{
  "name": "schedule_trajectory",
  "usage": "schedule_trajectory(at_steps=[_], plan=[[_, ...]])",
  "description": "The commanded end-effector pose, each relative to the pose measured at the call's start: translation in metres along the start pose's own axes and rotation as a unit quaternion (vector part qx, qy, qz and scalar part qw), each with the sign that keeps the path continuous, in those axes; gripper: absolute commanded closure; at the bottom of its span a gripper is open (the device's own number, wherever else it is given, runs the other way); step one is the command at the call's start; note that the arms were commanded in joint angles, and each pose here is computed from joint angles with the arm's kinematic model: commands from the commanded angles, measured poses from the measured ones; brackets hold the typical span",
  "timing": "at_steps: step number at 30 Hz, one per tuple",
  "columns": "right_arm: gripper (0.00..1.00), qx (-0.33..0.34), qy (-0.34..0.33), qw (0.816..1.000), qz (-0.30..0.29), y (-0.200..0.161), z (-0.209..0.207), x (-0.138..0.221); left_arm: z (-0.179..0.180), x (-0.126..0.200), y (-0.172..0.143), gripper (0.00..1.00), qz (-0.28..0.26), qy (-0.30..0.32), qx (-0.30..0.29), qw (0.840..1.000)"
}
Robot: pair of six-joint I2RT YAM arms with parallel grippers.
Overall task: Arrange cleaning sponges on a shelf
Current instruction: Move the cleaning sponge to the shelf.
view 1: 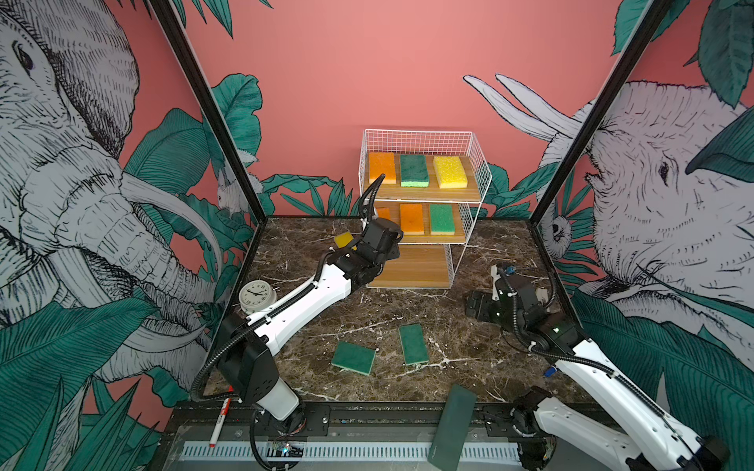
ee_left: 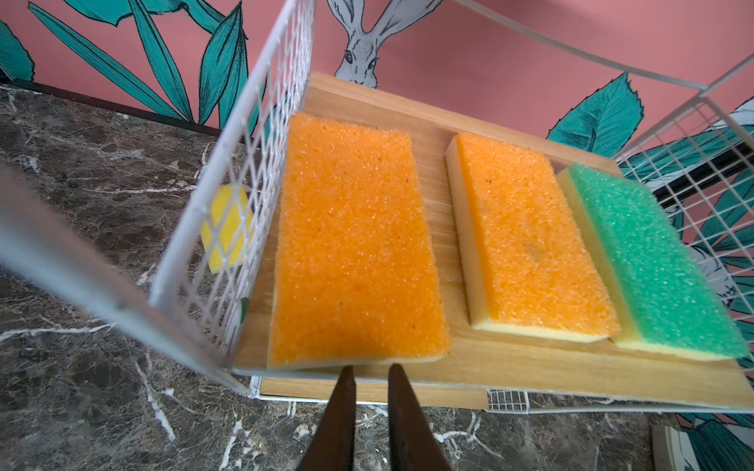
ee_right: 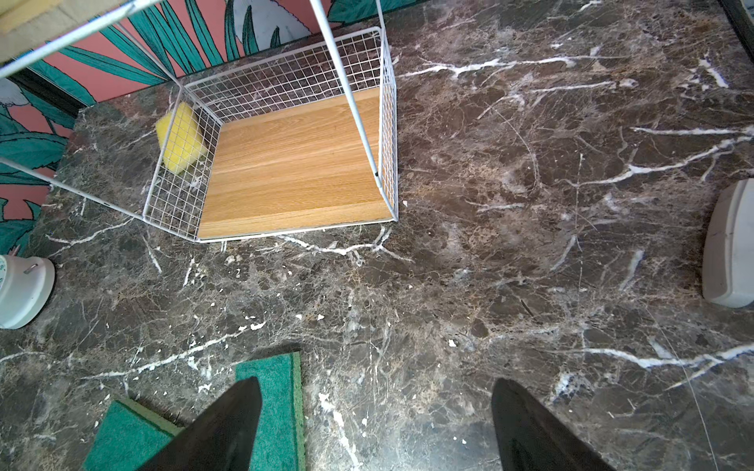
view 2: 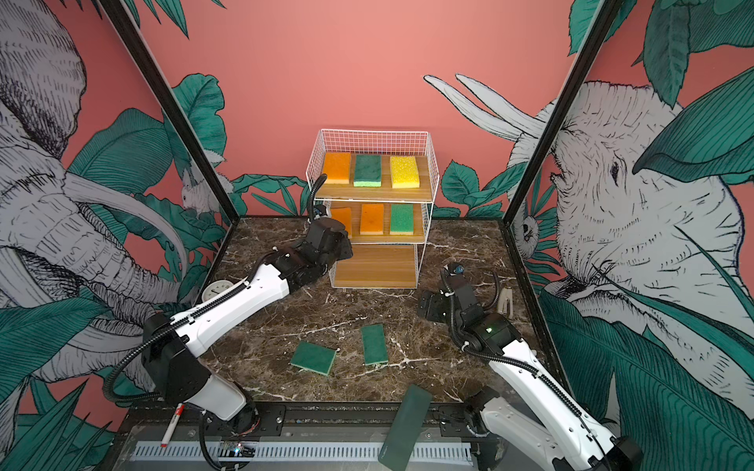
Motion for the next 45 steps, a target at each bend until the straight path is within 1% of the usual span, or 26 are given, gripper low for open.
schedule_trajectory(at_steps=[1, 17, 25, 35, 45], plan=[[0.09, 0.002, -0.001, 1.000, -0.014, 0.006, -0.002, 0.005, 0.003, 0.006, 0.015, 0.81, -0.016, 0.011, 0.005, 1.000], [0.09, -0.004, 0.001, 1.000, -0.013, 0.005, -0.001, 0.004, 0.007, 0.000, 0.019, 0.81, -0.030, 0.019, 0.013, 0.999], [0.09, -0.009, 0.005, 1.000, -0.008, 0.001, -0.001, 0.000, 0.006, -0.004, 0.022, 0.81, -0.046, 0.019, 0.021, 0.999], [0.09, -0.007, 0.003, 1.000, -0.007, -0.001, -0.002, 0.000, 0.011, -0.010, 0.020, 0.80, -0.046, 0.041, 0.019, 0.998], [0.09, -0.007, 0.004, 1.000, -0.007, -0.001, -0.002, 0.001, 0.014, -0.008, 0.027, 0.80, -0.059, 0.050, 0.017, 0.997]])
Point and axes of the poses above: each gripper's point midway between its finger pads, its own x axis back along the fingers, its own z axis along the line the jaws close on, y = z × x, the point moved 1 cm from there along x, back along the fingers, and after that the axes turned 3 degrees about -x, right-handed, at the moved point
